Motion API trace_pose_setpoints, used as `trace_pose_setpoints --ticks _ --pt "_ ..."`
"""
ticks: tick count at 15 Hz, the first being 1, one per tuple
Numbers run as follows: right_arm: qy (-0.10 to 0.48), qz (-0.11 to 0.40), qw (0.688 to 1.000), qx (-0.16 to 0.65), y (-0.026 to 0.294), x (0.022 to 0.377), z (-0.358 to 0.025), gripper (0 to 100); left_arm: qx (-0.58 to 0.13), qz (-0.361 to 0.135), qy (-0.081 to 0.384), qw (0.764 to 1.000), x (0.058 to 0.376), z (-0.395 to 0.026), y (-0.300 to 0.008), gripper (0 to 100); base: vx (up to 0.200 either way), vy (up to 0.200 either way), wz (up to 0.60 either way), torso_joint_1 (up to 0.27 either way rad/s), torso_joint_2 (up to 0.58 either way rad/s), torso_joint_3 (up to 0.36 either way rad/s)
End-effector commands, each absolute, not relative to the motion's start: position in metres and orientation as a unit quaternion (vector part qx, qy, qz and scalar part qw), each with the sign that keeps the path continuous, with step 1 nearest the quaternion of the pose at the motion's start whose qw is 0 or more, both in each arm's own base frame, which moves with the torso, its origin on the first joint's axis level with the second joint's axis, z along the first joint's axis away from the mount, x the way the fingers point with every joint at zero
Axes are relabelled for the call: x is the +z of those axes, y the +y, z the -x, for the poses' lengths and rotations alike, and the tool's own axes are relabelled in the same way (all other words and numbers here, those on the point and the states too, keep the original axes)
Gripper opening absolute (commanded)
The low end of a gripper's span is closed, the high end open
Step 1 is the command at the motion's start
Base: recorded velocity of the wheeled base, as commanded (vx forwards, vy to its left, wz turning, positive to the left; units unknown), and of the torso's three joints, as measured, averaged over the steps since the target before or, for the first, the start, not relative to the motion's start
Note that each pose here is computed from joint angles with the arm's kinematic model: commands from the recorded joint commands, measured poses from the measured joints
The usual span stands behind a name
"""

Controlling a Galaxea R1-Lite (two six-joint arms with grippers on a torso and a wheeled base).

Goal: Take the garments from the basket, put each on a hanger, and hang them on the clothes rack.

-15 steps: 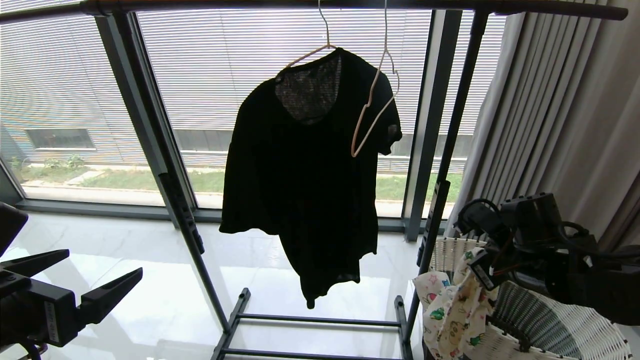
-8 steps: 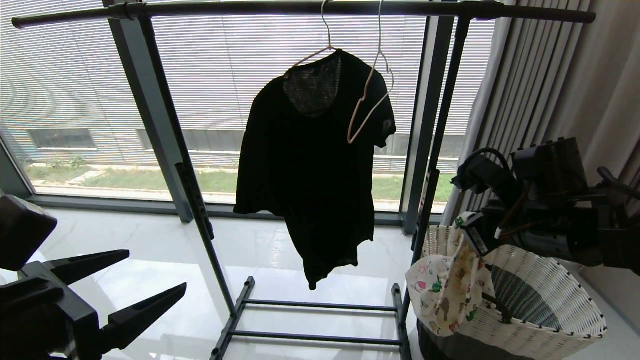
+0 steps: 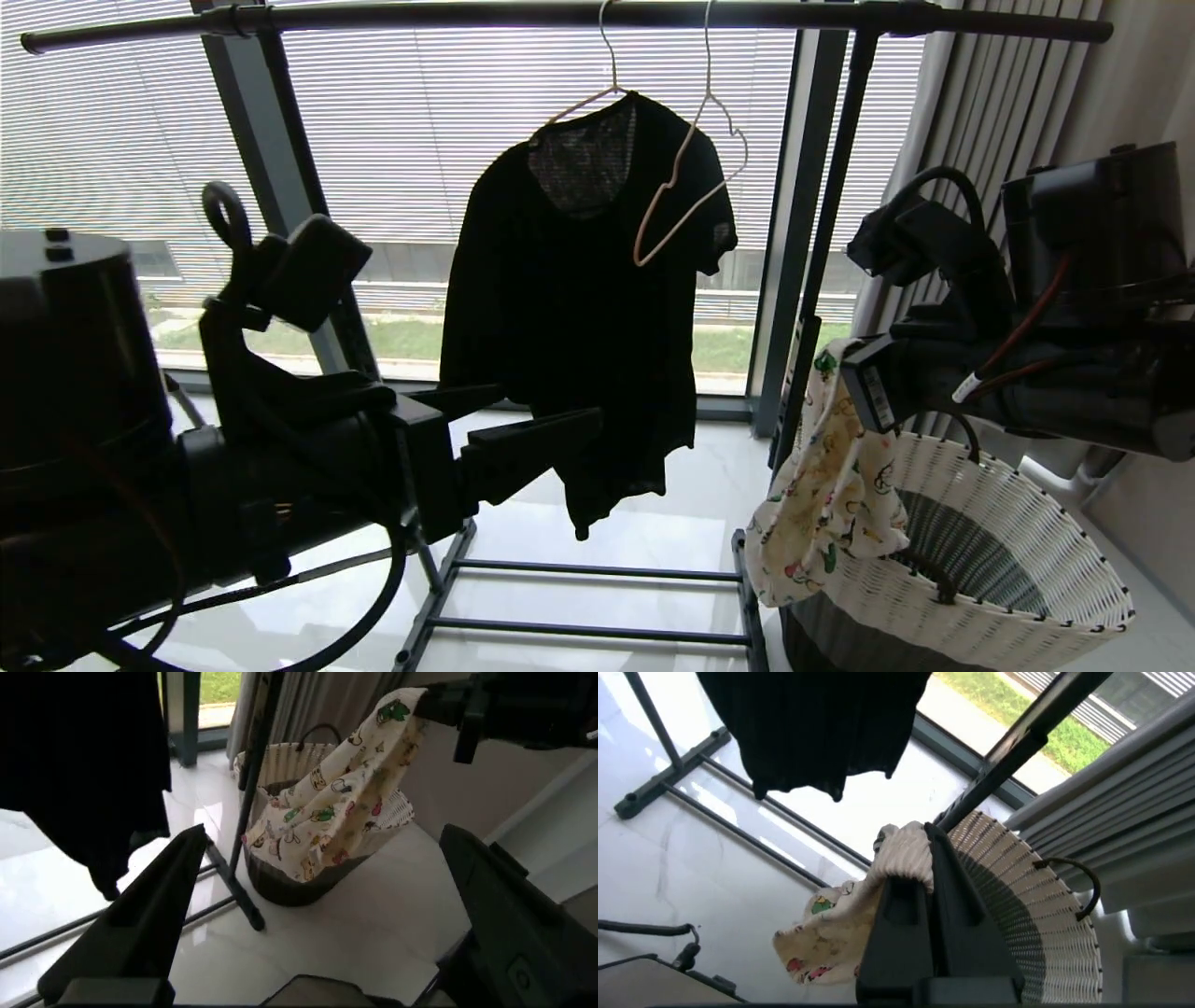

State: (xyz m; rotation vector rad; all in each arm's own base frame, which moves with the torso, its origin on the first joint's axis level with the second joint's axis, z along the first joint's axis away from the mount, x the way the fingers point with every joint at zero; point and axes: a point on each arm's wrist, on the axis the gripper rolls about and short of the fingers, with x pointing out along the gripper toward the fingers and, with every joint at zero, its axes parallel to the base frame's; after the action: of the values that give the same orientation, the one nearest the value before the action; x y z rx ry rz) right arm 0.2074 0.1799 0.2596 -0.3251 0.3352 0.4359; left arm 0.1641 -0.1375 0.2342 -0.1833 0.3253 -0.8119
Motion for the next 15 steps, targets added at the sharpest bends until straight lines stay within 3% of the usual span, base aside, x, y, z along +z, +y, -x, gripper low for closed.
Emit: trace_pose_setpoints --ticks 1,4,9,15 --pt "0.154 0.151 0.951 0.224 0.181 0.266 -0.199 0 -0.413 0.068 0.231 0.878 0.194 -0.189 -0.186 100 0.0 0.0 0.0 0.0 0.0 0.0" --pt "0.147 0.148 0.951 0.23 0.181 0.27 -0.194 0 -0.428 0.023 0.284 0.858 0.156 -0.196 -0.221 100 0.0 0.0 0.0 0.0 0.0 0.0" --pt "0.139 0.145 0.948 0.246 0.185 0.273 -0.185 0 -0.402 -0.017 0.307 0.862 0.11 -0.233 -0.286 100 0.0 0.0 0.0 0.0 0.0 0.0" --pt "0.142 0.147 0.946 0.251 0.187 0.272 -0.184 0 -0.396 -0.021 0.309 0.864 0.1 -0.24 -0.298 100 0.0 0.0 0.0 0.0 0.0 0.0"
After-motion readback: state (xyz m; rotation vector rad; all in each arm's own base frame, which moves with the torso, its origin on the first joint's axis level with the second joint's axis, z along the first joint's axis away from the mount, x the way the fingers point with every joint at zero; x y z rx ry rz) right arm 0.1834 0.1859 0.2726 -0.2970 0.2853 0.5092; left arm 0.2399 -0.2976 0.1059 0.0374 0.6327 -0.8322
